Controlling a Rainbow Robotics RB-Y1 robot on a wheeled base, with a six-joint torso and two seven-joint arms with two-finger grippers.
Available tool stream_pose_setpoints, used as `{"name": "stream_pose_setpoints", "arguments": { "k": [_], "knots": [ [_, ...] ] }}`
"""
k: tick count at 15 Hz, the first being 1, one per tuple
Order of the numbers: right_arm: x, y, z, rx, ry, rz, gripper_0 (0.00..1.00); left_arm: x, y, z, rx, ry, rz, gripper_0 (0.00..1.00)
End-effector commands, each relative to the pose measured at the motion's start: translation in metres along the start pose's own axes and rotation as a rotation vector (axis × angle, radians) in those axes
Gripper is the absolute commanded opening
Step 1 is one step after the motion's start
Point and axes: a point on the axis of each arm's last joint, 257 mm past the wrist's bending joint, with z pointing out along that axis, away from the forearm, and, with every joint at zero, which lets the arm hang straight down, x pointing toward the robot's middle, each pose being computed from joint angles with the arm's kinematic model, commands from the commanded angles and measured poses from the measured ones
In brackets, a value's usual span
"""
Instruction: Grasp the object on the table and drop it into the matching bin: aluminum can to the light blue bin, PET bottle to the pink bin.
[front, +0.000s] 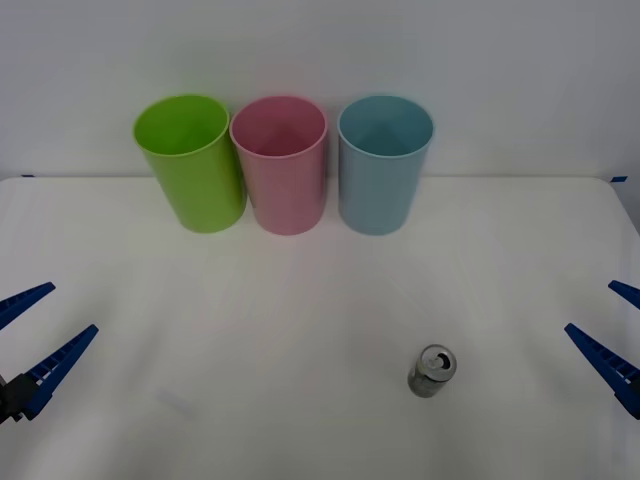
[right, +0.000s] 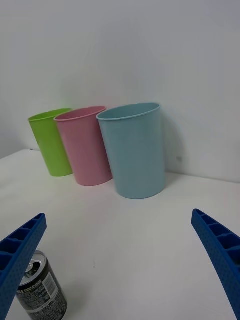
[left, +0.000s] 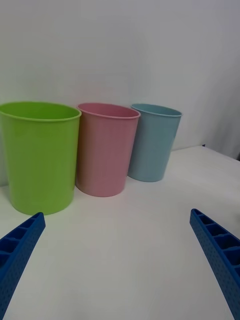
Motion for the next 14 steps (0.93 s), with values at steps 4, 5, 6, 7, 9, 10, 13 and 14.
{"name": "stream_pose_setpoints", "arguments": {
  "k": [4, 5, 6, 7, 9, 10, 13, 14],
  "knots": [
    [0.011, 0.007, -0.001, -0.023, 0.031, 0.012, 1.00, 0.000, 0.000, 0.000, 0.000, 0.000, 0.000, 1.00],
    [0.012, 0.008, -0.003, -0.031, 0.041, 0.005, 1.00, 0.000, 0.000, 0.000, 0.000, 0.000, 0.000, 1.00],
    [0.015, 0.010, -0.006, -0.045, 0.057, 0.005, 1.00, 0.000, 0.000, 0.000, 0.000, 0.000, 0.000, 1.00],
    [0.019, 0.012, -0.010, -0.059, 0.069, 0.010, 1.00, 0.000, 0.000, 0.000, 0.000, 0.000, 0.000, 1.00],
    [0.034, 0.019, -0.017, -0.103, 0.101, 0.030, 1.00, 0.000, 0.000, 0.000, 0.000, 0.000, 0.000, 1.00],
    [0.037, 0.025, -0.018, -0.129, 0.103, 0.035, 1.00, 0.000, 0.000, 0.000, 0.000, 0.000, 0.000, 1.00],
    [0.051, 0.036, -0.024, -0.195, 0.112, 0.016, 1.00, 0.000, 0.000, 0.000, 0.000, 0.000, 0.000, 1.00],
    [0.056, 0.036, -0.024, -0.201, 0.108, -0.026, 1.00, 0.000, 0.000, 0.000, 0.000, 0.000, 0.000, 1.00]
  ]
}}
